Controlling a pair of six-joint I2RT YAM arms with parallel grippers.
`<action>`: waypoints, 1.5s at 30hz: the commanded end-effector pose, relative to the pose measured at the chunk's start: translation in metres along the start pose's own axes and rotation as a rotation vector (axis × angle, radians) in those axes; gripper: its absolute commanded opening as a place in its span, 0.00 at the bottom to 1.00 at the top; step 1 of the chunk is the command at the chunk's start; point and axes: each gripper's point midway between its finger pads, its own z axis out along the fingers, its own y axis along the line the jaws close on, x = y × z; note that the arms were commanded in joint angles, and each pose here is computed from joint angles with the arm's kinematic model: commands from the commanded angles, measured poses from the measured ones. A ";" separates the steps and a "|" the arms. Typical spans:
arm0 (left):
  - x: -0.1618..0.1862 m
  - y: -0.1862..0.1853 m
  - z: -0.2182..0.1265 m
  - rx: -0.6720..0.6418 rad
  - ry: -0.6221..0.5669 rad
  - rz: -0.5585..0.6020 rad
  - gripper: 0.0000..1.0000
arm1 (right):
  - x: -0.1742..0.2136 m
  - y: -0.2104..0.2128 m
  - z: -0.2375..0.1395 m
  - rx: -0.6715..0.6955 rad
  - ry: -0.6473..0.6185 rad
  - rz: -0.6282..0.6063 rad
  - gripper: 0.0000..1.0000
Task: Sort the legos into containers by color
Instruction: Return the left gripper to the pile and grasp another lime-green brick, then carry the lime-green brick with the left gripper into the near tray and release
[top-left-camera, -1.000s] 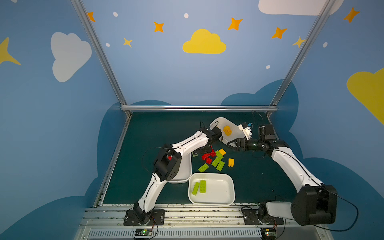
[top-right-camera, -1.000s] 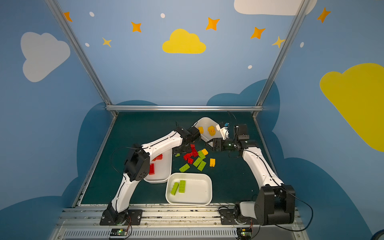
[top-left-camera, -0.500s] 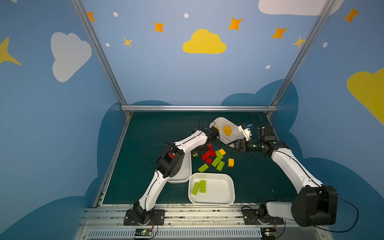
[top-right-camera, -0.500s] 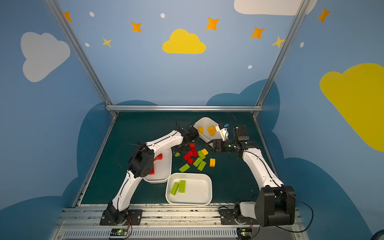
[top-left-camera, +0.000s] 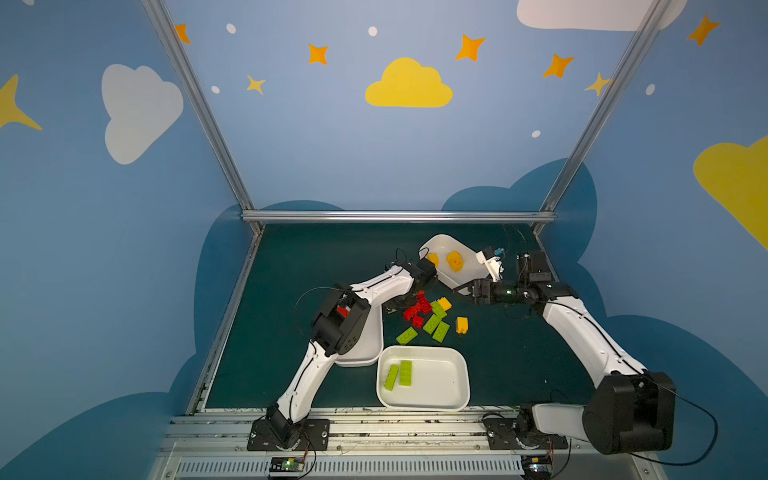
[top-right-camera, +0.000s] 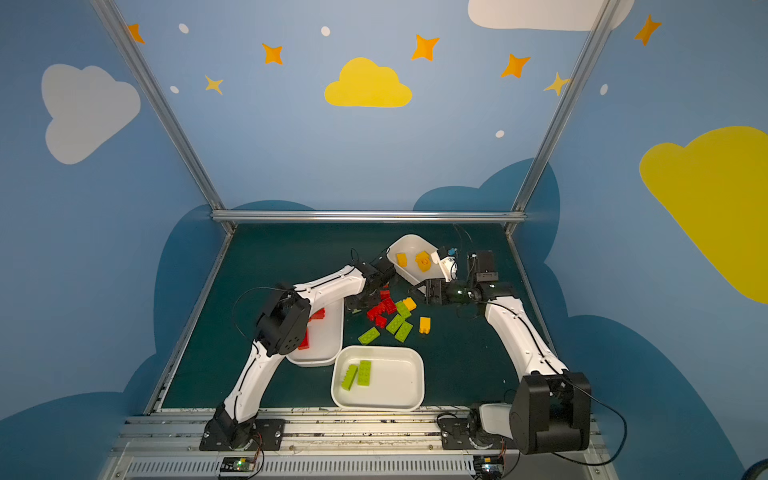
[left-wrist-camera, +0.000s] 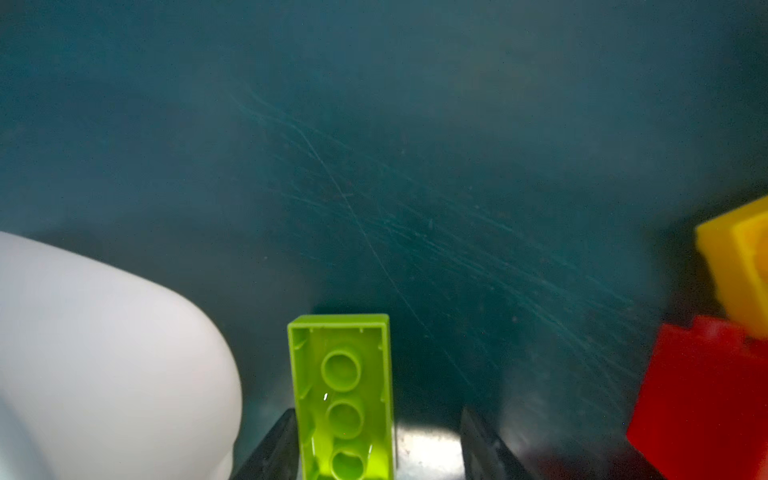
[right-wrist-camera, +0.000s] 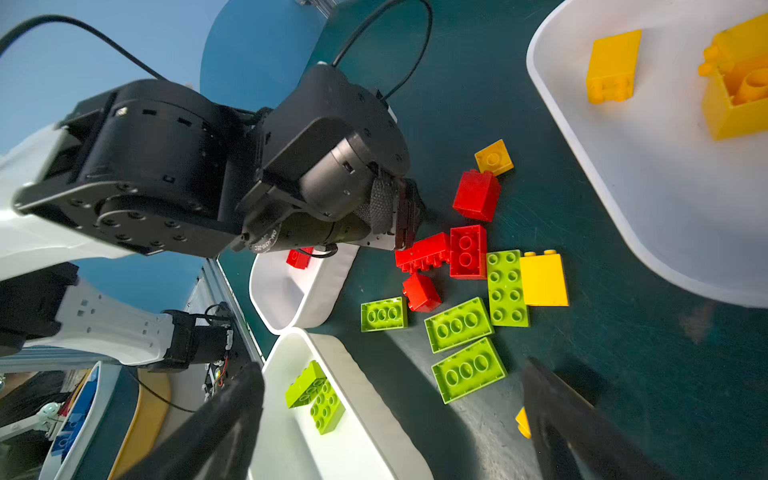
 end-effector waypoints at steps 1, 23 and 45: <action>0.009 -0.001 0.015 0.021 0.032 0.005 0.56 | 0.002 0.002 -0.005 0.006 -0.010 -0.012 0.94; 0.016 -0.011 0.019 0.118 0.046 0.075 0.34 | 0.001 -0.001 -0.003 0.003 -0.006 -0.006 0.95; 0.014 -0.010 -0.133 0.336 -0.062 0.402 0.30 | -0.012 0.002 -0.007 0.006 -0.032 -0.018 0.94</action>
